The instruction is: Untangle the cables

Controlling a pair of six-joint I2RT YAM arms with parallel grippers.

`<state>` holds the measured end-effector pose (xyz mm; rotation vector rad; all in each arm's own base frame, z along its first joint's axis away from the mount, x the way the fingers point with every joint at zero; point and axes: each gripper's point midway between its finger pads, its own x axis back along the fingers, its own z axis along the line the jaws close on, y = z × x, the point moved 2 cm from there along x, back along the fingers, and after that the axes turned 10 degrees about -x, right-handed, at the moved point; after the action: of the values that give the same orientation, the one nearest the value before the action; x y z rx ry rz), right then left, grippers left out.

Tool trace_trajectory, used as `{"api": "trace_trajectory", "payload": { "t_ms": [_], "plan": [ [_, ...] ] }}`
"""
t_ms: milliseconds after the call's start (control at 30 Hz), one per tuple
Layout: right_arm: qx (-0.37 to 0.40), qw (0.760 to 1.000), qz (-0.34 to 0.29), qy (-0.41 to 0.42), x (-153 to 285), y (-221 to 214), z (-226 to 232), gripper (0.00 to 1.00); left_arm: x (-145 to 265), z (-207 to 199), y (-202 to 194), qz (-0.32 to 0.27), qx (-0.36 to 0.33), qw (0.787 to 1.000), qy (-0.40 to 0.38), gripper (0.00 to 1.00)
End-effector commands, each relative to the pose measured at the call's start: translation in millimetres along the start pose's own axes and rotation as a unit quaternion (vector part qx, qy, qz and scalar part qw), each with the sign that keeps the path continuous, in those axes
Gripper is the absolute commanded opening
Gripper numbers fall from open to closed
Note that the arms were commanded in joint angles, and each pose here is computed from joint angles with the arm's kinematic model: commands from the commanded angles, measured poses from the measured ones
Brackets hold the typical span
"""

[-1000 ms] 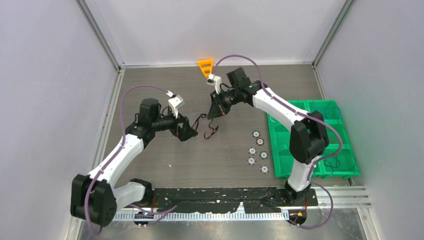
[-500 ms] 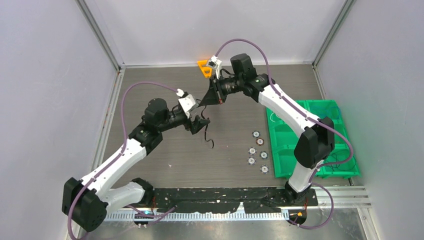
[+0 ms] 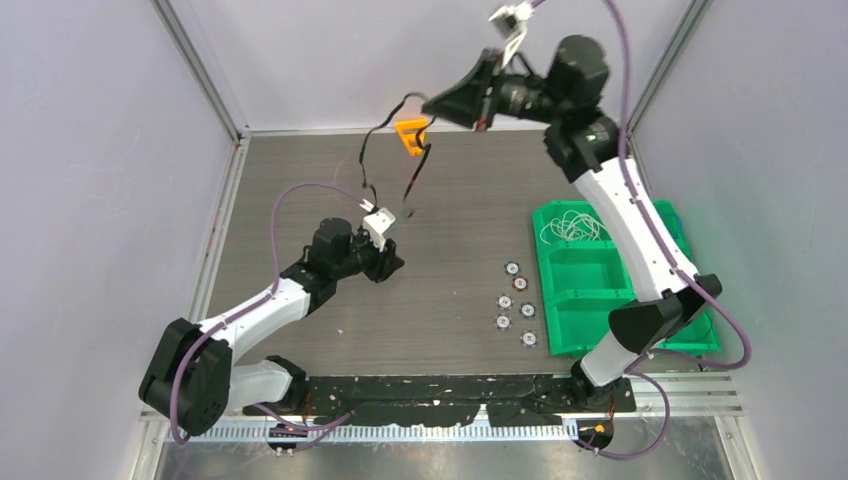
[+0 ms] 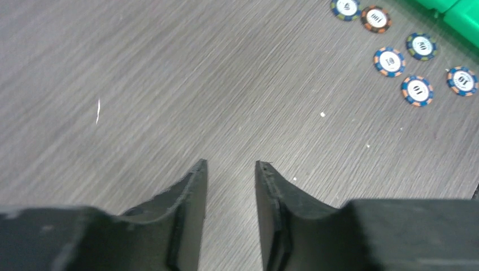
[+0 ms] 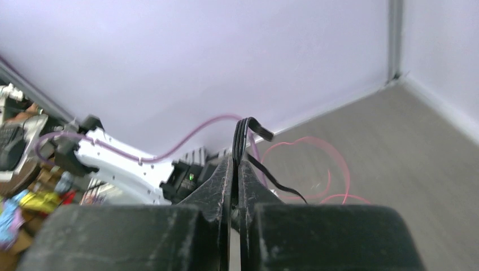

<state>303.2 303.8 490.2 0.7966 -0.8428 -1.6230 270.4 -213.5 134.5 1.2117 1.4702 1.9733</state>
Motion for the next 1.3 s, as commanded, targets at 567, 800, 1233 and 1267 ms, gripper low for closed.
{"api": "trace_trajectory", "payload": {
  "t_ms": [567, 800, 1233, 1267],
  "plan": [
    [0.02, 0.994, -0.057, -0.092, 79.7, 26.5, 4.4, 0.05, 49.8, -8.8, 120.6, -0.157, -0.042, 0.983, -0.086, 1.0],
    [0.01, 0.999, -0.033, -0.037, 56.9, 13.9, 25.8, 0.05, 16.1, -40.3, 168.3, -0.208, -0.142, 0.954, -0.163, 1.0],
    [0.016, 0.998, -0.05, 0.021, 28.5, 35.1, 59.4, 0.05, -52.6, 24.3, 117.9, -0.092, -0.072, 0.993, 0.004, 0.41],
    [0.015, 0.998, -0.053, 0.023, 27.6, 39.2, 60.5, 0.05, -50.6, 26.9, 104.3, -0.076, -0.056, 0.995, 0.01, 0.37]
  ]
}}
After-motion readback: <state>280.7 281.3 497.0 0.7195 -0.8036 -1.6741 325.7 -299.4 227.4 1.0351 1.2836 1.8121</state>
